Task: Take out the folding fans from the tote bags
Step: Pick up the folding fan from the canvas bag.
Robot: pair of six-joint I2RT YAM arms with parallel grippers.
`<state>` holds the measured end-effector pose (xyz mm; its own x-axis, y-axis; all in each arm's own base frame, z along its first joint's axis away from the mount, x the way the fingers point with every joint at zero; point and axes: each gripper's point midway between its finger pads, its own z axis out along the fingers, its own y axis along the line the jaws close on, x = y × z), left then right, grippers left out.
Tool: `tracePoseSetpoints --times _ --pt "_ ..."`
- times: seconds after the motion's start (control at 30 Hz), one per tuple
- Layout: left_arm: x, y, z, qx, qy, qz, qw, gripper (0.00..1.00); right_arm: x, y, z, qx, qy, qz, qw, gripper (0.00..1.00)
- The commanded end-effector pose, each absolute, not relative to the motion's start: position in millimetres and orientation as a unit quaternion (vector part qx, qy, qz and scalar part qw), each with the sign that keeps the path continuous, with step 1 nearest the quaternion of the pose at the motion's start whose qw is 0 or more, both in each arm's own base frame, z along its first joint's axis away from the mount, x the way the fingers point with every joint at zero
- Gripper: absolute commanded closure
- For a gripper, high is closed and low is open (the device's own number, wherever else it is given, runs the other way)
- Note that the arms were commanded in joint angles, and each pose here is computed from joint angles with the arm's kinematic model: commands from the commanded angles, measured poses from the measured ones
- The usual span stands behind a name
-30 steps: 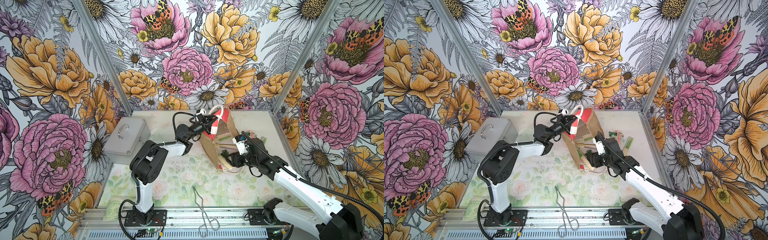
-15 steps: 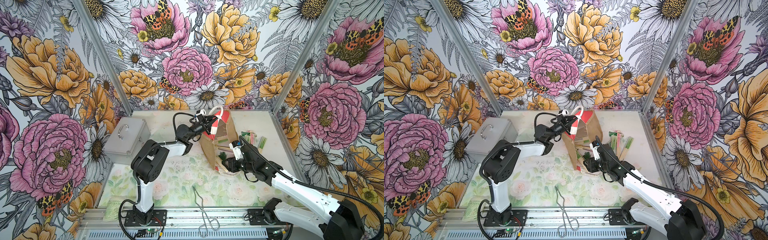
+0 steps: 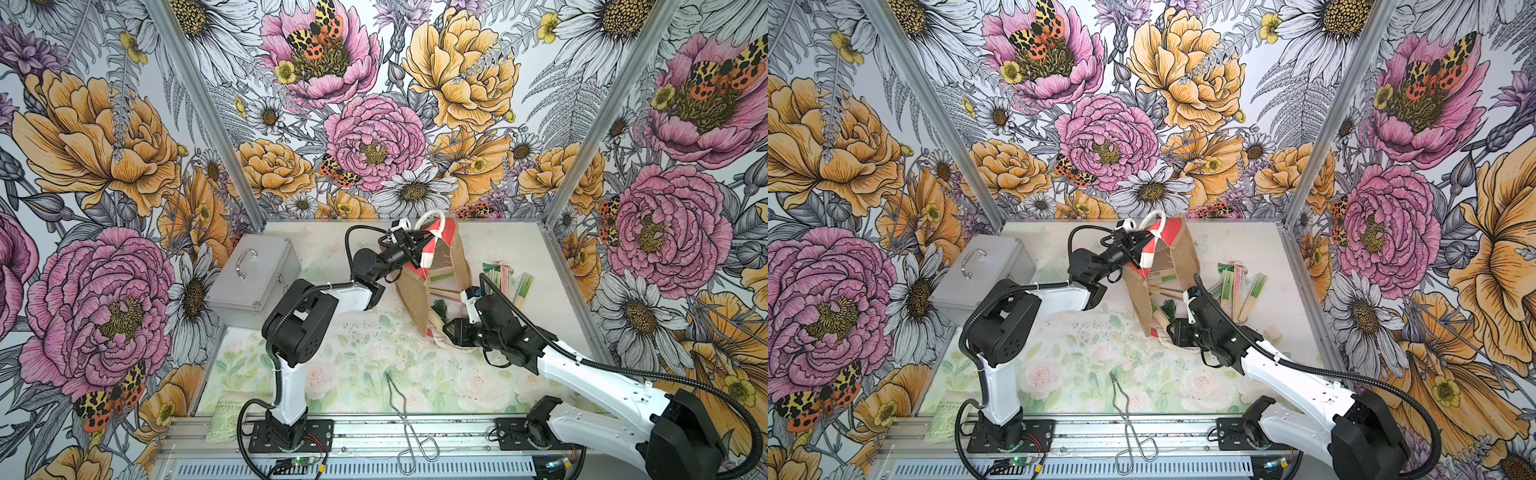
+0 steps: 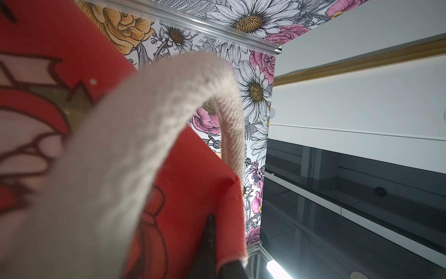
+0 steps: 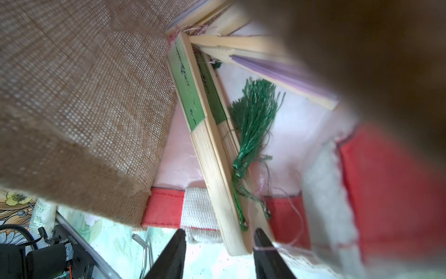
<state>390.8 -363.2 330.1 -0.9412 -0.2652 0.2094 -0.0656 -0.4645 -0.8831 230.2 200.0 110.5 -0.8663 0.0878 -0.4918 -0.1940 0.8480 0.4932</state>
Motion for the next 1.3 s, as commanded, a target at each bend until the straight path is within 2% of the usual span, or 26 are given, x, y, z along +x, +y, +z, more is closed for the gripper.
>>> tracePoseSetpoints --times 0.0,0.3,0.57,1.27 --pt "389 -352 366 -0.160 0.459 -0.873 0.040 1.00 224 200 103 -0.011 0.929 0.279 0.243 0.53" --pt "389 -354 372 -0.156 0.455 -0.876 0.040 1.00 218 199 94 0.009 0.931 0.285 0.228 0.53" --pt "383 -362 373 -0.151 0.455 -0.877 0.032 1.00 228 200 87 0.025 0.927 0.286 0.244 0.53" --pt "378 -372 343 -0.166 0.478 -0.863 0.019 1.00 241 194 116 0.060 0.896 0.329 0.292 0.56"
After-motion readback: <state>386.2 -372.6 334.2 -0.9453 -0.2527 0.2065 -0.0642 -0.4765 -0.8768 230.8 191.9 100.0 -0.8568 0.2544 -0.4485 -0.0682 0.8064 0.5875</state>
